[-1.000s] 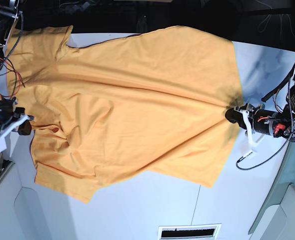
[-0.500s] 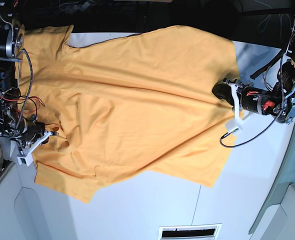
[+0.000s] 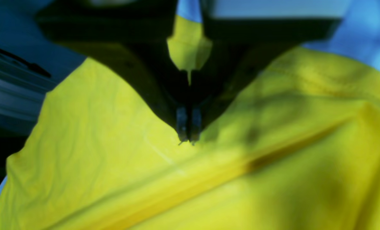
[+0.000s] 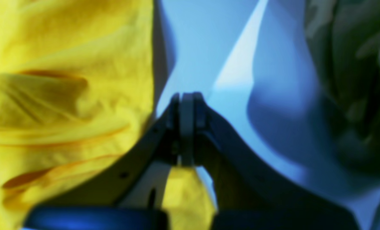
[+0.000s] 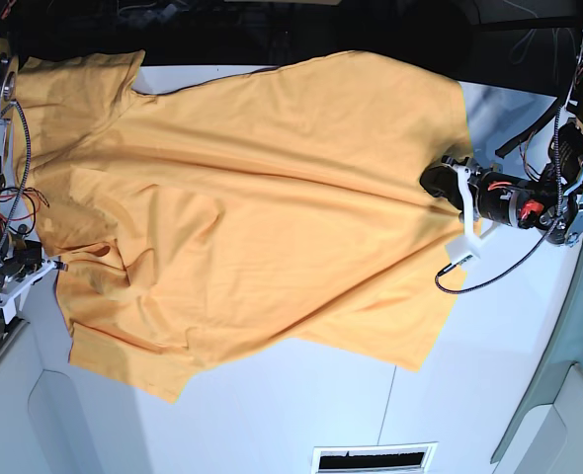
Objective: Layout the t-shirt on the table in an organized manner, then fold the t-shirt properly
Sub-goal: 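Regrasp the shirt near the sleeve with the right gripper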
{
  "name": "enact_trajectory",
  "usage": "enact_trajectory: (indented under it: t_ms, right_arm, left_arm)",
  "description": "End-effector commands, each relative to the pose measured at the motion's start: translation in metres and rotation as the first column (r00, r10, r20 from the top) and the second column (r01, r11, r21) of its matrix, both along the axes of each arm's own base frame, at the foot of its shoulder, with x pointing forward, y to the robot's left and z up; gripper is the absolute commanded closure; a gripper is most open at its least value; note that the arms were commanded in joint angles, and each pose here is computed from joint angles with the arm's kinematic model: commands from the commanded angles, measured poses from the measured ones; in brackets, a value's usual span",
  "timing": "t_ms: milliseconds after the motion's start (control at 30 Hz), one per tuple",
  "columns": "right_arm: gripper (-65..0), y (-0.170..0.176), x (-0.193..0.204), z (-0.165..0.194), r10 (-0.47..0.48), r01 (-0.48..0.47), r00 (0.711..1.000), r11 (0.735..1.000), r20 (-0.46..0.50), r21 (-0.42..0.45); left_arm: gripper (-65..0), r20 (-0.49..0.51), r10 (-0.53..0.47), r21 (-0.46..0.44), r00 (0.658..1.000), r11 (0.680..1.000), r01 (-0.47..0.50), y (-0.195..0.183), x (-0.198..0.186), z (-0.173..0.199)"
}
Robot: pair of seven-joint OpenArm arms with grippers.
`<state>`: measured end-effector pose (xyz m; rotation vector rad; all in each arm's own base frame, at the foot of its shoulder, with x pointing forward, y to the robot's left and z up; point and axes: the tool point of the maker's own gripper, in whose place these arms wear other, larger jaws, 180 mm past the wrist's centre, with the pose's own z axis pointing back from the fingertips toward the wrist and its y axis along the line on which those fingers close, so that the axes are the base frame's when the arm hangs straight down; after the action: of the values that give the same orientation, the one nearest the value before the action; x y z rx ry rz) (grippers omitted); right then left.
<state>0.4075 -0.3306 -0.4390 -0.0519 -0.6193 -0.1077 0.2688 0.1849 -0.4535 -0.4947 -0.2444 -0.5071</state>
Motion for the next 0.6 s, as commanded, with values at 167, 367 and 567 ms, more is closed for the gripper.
enact_trajectory:
  t_ms: [167,367,567]
  right_arm:
    - [0.0,0.003,-0.015,0.004,-0.056,0.056,0.998,0.983,-0.002,0.173]
    - [0.0,0.021,-0.070,-0.030,-0.049,0.068,0.996,0.964,-0.080,0.257]
    - [0.0,0.013,-0.137,-0.068,-0.054,0.104,0.976,0.966,-0.210,0.235]
  left_arm:
    - [0.0,0.033,0.000,-0.023,0.999,1.000,0.000,-0.004,0.011,0.010]
    - [0.0,0.034,-0.010,0.026,0.999,1.000,0.009,0.008,0.009,0.007]
    - [0.0,0.077,-0.002,0.015,0.997,1.000,0.001,0.005,0.021,0.013]
